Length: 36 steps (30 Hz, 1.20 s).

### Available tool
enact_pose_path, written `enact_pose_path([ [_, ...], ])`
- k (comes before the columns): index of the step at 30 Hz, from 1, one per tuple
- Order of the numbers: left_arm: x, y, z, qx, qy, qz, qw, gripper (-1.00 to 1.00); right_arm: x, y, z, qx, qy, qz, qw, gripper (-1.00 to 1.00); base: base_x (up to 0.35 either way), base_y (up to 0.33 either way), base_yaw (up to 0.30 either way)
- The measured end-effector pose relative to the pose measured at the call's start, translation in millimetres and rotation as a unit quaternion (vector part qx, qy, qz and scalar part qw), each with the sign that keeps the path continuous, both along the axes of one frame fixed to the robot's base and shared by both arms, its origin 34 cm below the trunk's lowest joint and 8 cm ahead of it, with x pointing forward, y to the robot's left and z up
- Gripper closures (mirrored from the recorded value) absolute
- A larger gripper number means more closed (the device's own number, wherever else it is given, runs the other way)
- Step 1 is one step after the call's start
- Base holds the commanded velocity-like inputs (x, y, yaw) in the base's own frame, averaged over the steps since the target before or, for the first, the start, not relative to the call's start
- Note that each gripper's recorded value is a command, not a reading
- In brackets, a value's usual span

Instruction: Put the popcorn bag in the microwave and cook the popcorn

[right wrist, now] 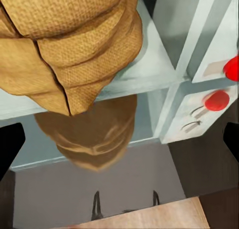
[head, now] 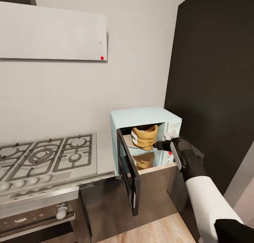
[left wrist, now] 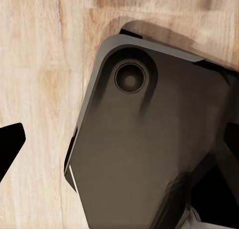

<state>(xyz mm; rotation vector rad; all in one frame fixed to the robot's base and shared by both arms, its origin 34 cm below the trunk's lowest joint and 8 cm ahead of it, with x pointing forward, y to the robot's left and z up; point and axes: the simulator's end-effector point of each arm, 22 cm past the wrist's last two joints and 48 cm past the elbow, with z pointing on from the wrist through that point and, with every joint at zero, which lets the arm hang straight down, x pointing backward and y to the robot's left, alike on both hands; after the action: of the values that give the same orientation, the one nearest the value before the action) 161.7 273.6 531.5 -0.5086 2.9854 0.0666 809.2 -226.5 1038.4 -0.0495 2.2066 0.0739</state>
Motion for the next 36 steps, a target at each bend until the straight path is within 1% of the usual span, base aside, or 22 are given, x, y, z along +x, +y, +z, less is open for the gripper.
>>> enact_pose_path([
  [3, 0.2, 0.0, 0.0, 0.0, 0.0, 0.0, 1.0, -1.0, 1.1, 0.0, -7.4, 0.0, -0.026, 0.001, 0.9997, -1.0, 0.0, 0.0, 0.0],
  [6, 0.2, 0.0, 0.0, 0.0, 0.0, 0.0, 1.0, -1.0, 2.6, 0.8, -12.3, 0.001, -0.062, 0.002, 0.9981, -1.0, 0.0, 0.0, 0.0],
  [9, 0.2, 0.1, 0.0, 0.0, 0.0, 0.0, 1.0, -1.0, 7.3, 1.3, -4.7, 0.001, -0.096, 0.004, 0.9954, -1.0, 0.0, 0.0, 0.0],
  [11, 0.0, 0.2, 0.0, 0.0, 0.0, 0.0, 1.0, -1.0, 9.7, 1.5, 1.1, 0.001, -0.112, 0.005, 0.9937, -1.0, 0.0, 0.0, 0.0],
  [12, 0.0, 0.3, 0.0, 0.001, 0.0, 0.0, 1.0, -1.0, 11.9, 3.1, 7.1, 0.002, -0.126, 0.008, 0.992, -1.0, 0.0, 0.0, 0.0],
  [13, 0.1, 0.3, 0.0, 0.001, 0.0, 0.0, 1.0, -1.0, 13.3, 5.6, 11.4, 0.005, -0.137, 0.013, 0.9905, -1.0, 0.0, 0.0, 0.0],
  [14, 0.1, 0.3, 0.0, 0.001, 0.0, 0.0, 1.0, -1.0, 15.0, 12.1, 17.7, 0.012, -0.152, 0.025, 0.988, -1.0, 0.0, 0.0, 0.0],
  [18, 0.1, 0.3, 0.0, 0.001, 0.0, 0.0, 1.0, -1.0, 16.3, 35.6, 31.1, 0.031, -0.194, 0.062, 0.9785, -1.0, 0.0, 0.0, 0.0],
  [21, -0.3, 0.2, 0.0, 0.0, 0.0, 0.0, 1.0, -1.0, 13.1, 43.6, 26.3, 0.032, -0.202, 0.075, 0.976, -1.0, 0.0, 0.0, 0.0],
  [22, -0.1, 0.2, 0.0, 0.0, 0.0, 0.0, 1.0, -1.0, 11.1, 49.4, 24.0, 0.034, -0.203, 0.085, 0.975, -1.0, 0.0, 0.0, 0.0],
  [27, 0.2, 0.1, 0.0, 0.0, 0.0, 0.0, 1.0, -1.0, 7.6, 59.2, 20.8, 0.041, -0.201, 0.107, 0.9729, -1.0, 0.0, 0.0, 0.0],
  [36, 0.4, 0.1, 0.0, 0.0, -0.001, 0.0, 1.0, -1.0, 6.8, 57.9, 19.2, 0.04, -0.198, 0.112, 0.9729, -1.0, 0.0, 0.0, 0.0],
])
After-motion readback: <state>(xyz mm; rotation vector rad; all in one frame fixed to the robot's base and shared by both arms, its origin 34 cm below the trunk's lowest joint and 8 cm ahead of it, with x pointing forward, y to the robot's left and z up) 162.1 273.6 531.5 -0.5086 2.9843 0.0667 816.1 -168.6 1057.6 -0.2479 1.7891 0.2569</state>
